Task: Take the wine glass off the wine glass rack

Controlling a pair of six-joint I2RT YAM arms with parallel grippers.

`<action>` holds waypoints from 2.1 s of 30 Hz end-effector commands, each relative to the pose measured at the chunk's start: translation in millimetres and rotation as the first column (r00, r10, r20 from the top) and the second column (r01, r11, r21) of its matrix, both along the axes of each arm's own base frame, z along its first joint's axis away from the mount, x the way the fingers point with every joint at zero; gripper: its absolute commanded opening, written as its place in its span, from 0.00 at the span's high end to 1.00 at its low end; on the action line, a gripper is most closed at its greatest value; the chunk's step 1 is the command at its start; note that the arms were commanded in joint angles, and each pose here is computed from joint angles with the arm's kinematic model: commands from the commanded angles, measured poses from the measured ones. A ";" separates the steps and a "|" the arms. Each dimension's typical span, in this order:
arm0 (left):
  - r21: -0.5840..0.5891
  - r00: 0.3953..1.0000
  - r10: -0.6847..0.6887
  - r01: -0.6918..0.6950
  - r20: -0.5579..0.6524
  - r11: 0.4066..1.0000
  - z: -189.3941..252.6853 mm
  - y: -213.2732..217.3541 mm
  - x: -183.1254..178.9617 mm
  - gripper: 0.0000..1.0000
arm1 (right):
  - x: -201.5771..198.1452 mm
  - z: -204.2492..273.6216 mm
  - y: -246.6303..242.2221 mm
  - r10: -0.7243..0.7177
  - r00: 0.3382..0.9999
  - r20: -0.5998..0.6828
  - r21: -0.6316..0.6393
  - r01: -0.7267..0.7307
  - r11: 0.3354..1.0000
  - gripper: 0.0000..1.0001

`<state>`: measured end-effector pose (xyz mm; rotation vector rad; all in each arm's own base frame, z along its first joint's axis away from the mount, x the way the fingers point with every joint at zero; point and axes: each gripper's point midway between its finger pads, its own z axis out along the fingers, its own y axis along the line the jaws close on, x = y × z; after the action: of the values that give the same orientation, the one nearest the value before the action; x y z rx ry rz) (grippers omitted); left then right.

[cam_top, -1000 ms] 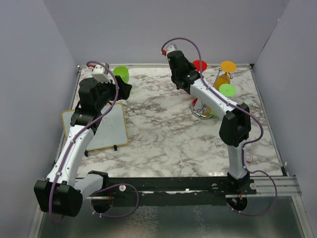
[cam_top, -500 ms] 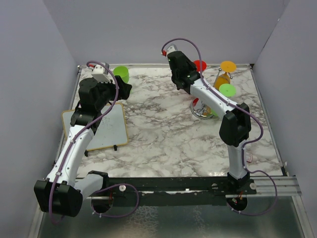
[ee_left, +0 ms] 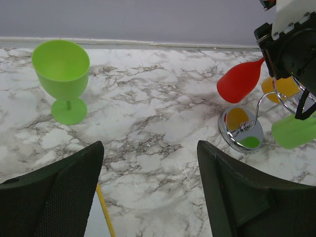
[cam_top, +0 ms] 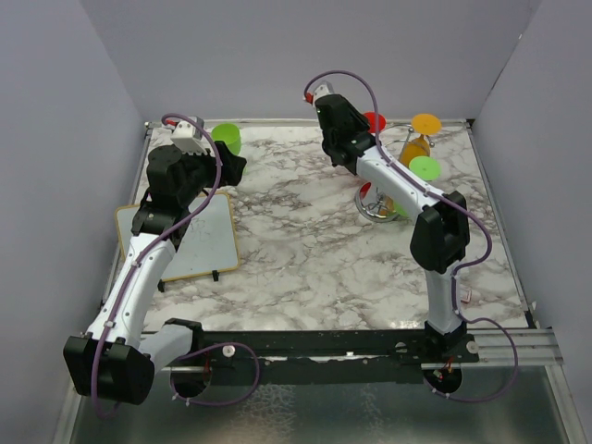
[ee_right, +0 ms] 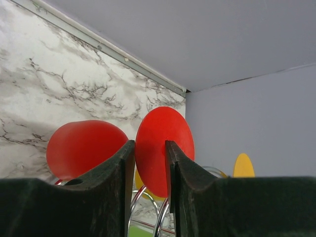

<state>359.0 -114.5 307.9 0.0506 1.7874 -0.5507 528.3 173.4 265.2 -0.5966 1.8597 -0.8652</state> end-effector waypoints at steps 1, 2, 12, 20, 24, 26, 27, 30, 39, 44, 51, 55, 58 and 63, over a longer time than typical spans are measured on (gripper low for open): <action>0.003 0.999 -0.003 0.003 0.032 1.000 9.0 -0.1 -2.8 0.21 | 4.7 -3.0 -5.0 -0.026 1.000 0.018 -0.008 0.026 1.000 0.70; 0.003 0.999 -0.003 0.003 0.032 1.000 9.1 -0.3 -3.0 0.21 | 4.8 -2.6 -5.4 -0.027 0.999 0.019 -0.009 0.028 1.000 0.70; 0.003 1.000 -0.002 0.002 0.031 1.000 9.0 -0.2 -3.1 0.21 | 4.7 2.1 -2.8 -0.013 1.000 0.014 -0.001 0.013 1.000 0.83; 0.002 1.000 -0.002 0.002 0.029 1.000 8.2 0.0 -3.0 0.21 | 3.4 15.5 -3.6 -0.007 0.999 0.035 0.004 0.007 1.000 0.90; 0.001 1.000 -0.001 0.001 0.029 1.000 8.4 0.0 -3.0 0.21 | 5.3 24.0 -5.2 -0.009 0.998 0.056 -0.020 0.010 1.000 0.94; 0.001 1.000 0.001 -0.001 0.028 1.000 8.0 0.2 -2.7 0.21 | 6.0 29.5 -7.2 -0.018 0.997 0.072 -0.036 0.020 0.999 0.96; 0.001 1.000 0.001 -0.001 0.028 1.000 8.1 0.4 -2.7 0.21 | 6.3 31.5 -7.5 -0.019 0.997 0.077 -0.039 0.022 0.999 0.97; 0.001 1.000 0.000 0.000 0.028 1.000 8.0 0.0 -2.8 0.21 | 7.6 38.8 -7.3 -0.015 0.995 0.096 -0.044 0.019 0.999 0.99; 0.002 1.000 0.002 -0.002 0.027 1.000 8.0 0.5 -2.9 0.22 | 12.3 49.9 -8.1 -0.007 0.991 0.134 -0.096 0.020 0.995 0.99; 0.002 1.000 0.002 -0.002 0.027 1.000 8.0 0.4 -2.6 0.21 | 16.8 51.3 -5.9 0.002 0.988 0.152 -0.117 0.016 0.993 0.99; 0.004 1.000 0.005 -0.005 0.024 1.000 6.8 0.9 -2.4 0.21 | 26.5 50.0 0.8 0.008 0.984 0.176 -0.107 0.011 0.994 0.99; 0.007 1.000 0.012 -0.012 0.025 1.000 6.5 2.3 -1.5 0.21 | 31.1 51.5 10.0 0.007 0.983 0.184 0.001 -0.007 1.000 0.99; 0.013 0.999 0.020 -0.021 0.025 1.000 6.1 4.1 -0.8 0.21 | 31.6 59.7 30.6 0.063 0.983 0.175 0.182 -0.095 0.979 0.99; 0.039 0.998 0.063 -0.064 0.028 0.997 6.6 13.9 0.6 0.21 | 19.5 79.7 75.4 0.206 0.960 0.190 0.480 -0.273 0.834 0.99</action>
<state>360.4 -111.3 307.3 0.0412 1.7876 -0.5306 562.3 212.2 322.1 -0.4916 1.7281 -0.6238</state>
